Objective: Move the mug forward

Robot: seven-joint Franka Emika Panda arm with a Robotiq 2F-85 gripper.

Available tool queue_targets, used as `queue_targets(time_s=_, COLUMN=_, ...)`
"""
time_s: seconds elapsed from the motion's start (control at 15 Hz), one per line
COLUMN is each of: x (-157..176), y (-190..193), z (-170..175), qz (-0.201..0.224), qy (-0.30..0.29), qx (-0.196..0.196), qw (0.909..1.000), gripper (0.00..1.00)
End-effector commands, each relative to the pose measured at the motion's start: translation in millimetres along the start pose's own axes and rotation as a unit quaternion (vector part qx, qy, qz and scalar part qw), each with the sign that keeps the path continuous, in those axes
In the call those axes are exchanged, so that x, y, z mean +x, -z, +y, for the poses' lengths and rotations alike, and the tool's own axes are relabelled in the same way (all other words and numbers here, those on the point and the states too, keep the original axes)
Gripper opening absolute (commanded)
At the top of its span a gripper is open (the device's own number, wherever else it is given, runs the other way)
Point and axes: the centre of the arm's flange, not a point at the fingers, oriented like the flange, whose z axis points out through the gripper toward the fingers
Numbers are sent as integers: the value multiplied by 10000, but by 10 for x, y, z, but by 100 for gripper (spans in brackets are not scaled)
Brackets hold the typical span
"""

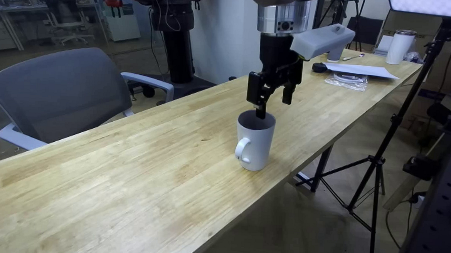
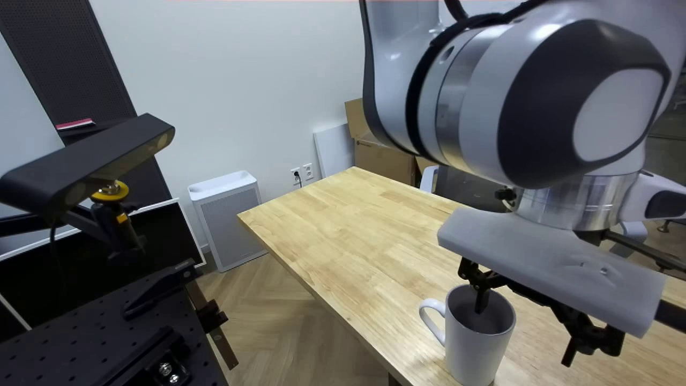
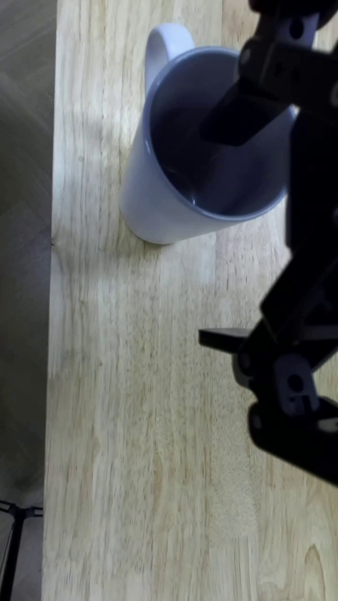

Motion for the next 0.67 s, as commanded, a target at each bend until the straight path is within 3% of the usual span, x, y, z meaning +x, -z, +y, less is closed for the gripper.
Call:
queue_targets(time_s=0.0, x=75, y=-91, z=1, qz=137, qy=36, qx=-12, qw=9999, gripper=100)
queue_targets(time_s=0.6, x=83, y=-283, z=-33, qz=148, qy=62, qx=44, qw=9999, gripper=100)
